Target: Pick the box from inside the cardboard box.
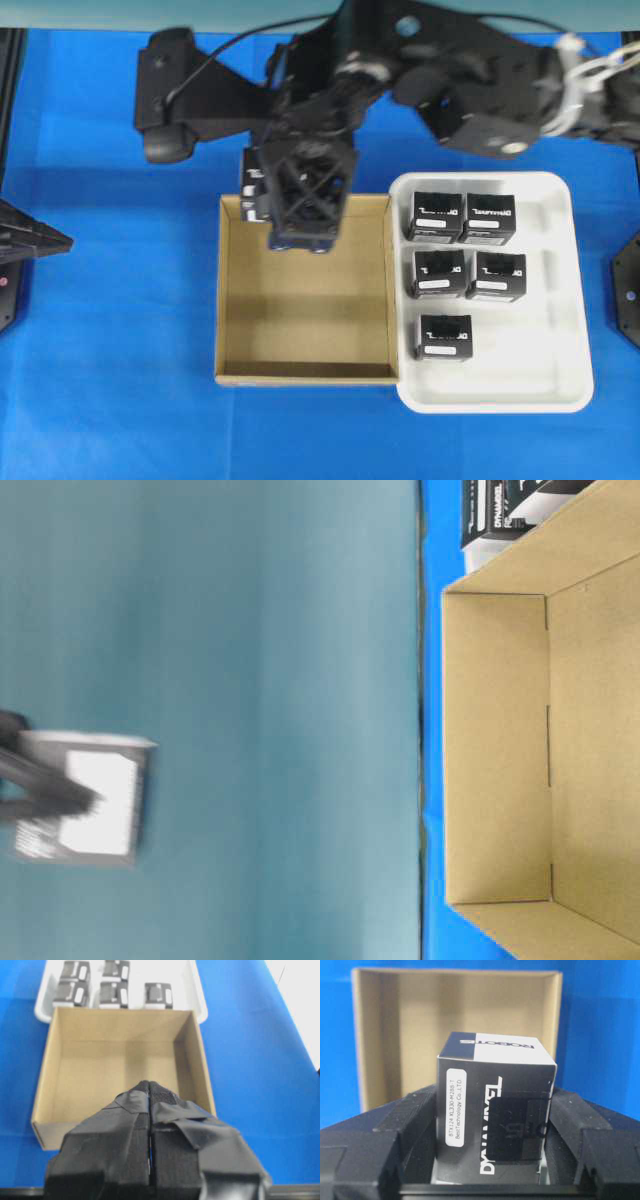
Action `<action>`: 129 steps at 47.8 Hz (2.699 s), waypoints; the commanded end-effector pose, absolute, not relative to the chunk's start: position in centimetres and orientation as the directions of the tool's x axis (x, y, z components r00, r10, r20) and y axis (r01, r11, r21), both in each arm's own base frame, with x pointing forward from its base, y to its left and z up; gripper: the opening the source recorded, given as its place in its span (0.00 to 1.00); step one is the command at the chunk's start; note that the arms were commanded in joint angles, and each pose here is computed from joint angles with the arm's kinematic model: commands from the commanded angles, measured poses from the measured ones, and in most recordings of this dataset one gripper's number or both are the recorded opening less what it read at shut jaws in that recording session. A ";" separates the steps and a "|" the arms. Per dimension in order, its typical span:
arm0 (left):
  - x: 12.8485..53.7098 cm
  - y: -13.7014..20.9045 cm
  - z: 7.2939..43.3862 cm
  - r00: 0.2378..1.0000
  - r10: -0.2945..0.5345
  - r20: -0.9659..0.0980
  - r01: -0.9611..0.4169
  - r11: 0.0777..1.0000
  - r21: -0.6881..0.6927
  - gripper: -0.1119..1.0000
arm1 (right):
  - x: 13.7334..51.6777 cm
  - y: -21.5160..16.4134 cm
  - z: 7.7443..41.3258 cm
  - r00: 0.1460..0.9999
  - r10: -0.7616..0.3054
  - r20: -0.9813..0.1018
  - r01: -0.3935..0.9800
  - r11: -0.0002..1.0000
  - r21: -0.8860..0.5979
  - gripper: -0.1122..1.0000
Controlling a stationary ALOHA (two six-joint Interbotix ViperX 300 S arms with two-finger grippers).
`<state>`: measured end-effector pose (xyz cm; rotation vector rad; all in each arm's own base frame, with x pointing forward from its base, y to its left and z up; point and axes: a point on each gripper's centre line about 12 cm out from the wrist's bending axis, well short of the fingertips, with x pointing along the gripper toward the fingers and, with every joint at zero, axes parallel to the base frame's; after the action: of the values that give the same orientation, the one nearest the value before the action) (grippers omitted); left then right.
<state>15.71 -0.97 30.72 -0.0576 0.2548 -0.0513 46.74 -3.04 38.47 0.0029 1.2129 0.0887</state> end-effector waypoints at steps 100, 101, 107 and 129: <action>16.2 -1.0 31.6 0.971 -0.059 -0.232 0.033 0.993 -0.113 0.04 | 23.7 5.9 15.0 0.265 0.120 -0.957 -0.018 0.993 0.120 0.65; 16.2 -1.0 31.6 0.971 -0.060 -0.231 0.033 0.993 -0.116 0.04 | 23.7 5.9 14.8 0.264 0.117 -0.957 -0.019 0.993 0.117 0.65; 16.3 -1.0 31.7 0.971 -0.060 -0.231 0.033 0.993 -0.116 0.04 | 24.0 5.9 13.5 0.236 0.105 -0.966 -0.020 0.994 0.103 0.65; 16.3 -1.0 31.7 0.971 -0.059 -0.232 0.033 0.993 -0.114 0.04 | 23.8 5.7 12.5 0.250 0.096 -0.963 -0.011 0.995 0.096 0.65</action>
<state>16.05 -0.99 30.70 -0.1124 0.2593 -0.0443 23.61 5.63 12.46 0.0675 1.3313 0.0736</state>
